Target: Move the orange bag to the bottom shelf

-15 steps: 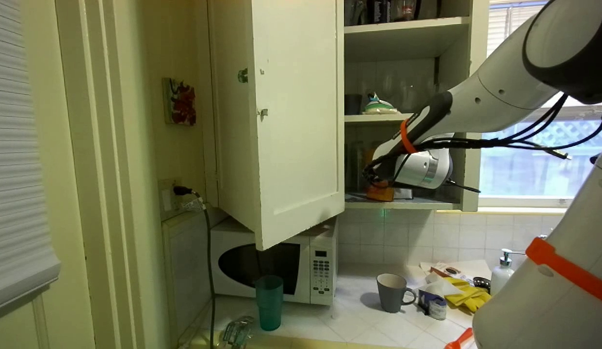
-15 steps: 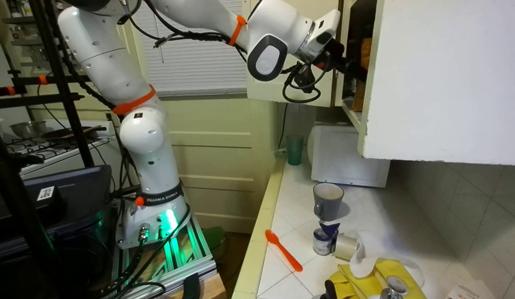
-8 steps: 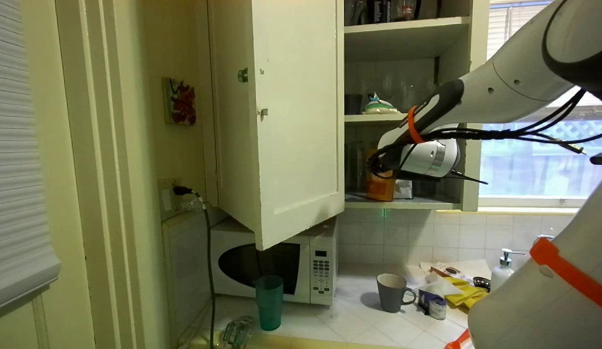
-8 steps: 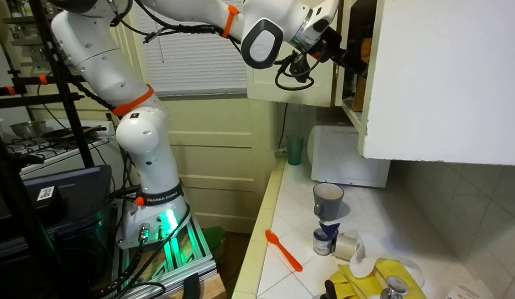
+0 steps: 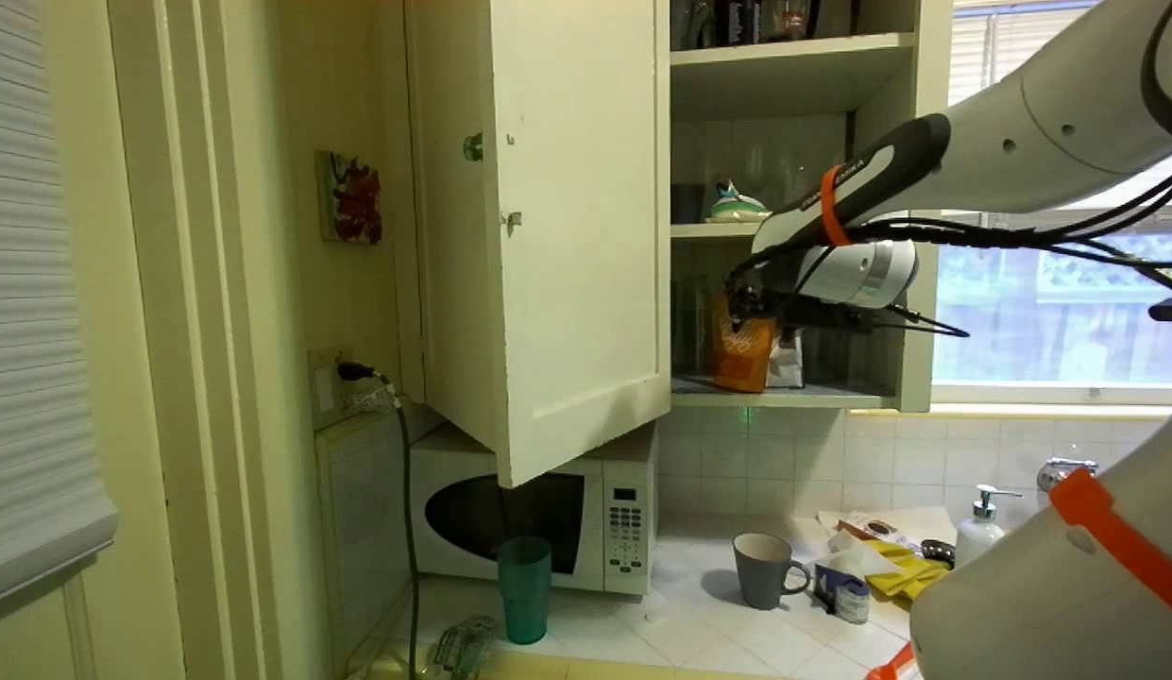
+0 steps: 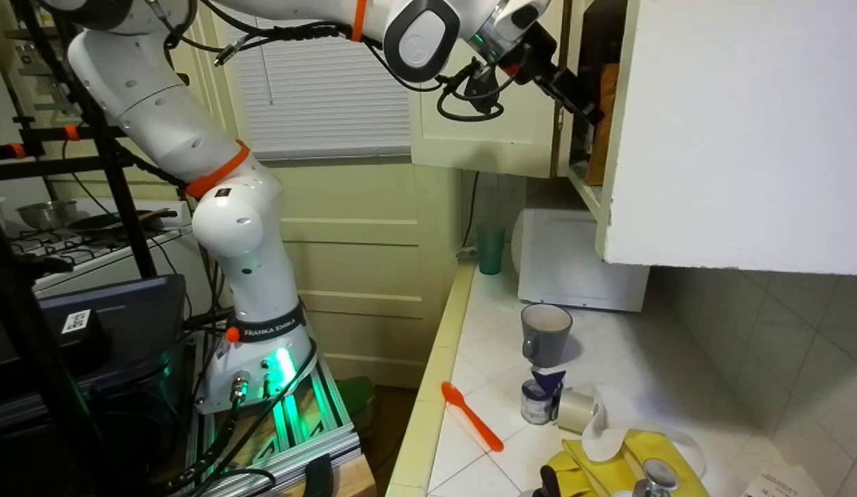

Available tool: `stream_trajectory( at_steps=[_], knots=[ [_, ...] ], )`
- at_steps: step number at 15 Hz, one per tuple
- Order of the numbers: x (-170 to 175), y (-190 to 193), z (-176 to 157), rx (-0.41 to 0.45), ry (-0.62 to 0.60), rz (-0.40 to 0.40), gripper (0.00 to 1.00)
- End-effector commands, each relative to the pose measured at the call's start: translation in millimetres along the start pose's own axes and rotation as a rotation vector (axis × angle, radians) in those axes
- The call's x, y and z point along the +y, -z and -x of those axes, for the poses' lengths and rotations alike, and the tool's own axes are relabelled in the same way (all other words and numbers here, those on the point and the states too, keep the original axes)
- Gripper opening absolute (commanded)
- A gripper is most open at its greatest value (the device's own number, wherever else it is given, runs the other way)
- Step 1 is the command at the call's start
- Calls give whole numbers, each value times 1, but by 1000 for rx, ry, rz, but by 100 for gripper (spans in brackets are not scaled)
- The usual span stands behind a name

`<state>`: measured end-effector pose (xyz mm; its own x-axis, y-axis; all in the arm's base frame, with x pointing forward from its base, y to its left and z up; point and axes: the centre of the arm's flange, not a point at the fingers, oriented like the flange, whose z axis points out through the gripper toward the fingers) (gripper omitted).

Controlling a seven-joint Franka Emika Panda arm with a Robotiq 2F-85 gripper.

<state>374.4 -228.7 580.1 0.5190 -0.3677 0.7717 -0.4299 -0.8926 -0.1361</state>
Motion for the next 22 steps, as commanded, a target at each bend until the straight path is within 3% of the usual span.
stream_trajectory(
  at_steps=[1, 22],
  knots=[
    [3, 26, -4, -51, -1, 23, 100],
    [6, 63, -12, -244, -42, 97, 100]
  ],
)
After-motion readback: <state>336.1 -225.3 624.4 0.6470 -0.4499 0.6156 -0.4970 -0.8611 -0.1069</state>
